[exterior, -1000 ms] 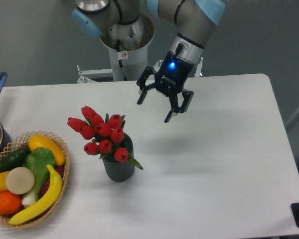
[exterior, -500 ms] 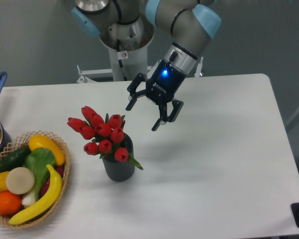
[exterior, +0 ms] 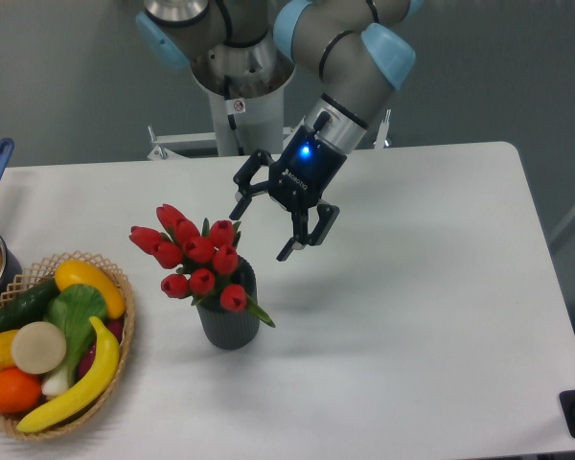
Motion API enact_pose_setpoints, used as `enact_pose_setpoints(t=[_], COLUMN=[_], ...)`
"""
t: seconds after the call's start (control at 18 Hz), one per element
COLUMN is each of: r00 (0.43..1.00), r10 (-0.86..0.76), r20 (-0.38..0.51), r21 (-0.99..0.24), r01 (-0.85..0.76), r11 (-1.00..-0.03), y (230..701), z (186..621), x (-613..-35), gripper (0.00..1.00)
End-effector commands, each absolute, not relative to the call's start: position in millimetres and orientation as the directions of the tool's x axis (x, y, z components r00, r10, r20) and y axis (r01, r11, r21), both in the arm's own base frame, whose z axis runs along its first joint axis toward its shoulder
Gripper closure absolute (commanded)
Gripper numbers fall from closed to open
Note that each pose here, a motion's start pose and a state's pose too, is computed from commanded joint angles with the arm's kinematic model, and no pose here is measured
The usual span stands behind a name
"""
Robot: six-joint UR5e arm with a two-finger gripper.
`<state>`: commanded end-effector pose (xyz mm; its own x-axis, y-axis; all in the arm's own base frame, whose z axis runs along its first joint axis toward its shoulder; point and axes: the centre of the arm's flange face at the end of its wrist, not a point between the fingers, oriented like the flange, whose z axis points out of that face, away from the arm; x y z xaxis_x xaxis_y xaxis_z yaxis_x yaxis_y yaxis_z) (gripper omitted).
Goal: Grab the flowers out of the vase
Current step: 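Lower the open gripper toward the red tulip stems above the vase, then close the gripper around the tulip stems just below the blooms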
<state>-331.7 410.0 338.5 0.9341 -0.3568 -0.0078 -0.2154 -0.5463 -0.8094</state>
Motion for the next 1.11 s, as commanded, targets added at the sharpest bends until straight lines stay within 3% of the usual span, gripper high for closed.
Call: enact_pose_setpoints(t=[1.11], r00=[0.903], r10=[-0.429], r20=[0.013], r21=[-0.816], r01=[-0.238], r11=[-0.527], y=[445], z=[317], x=[-319], gripper=[0.00])
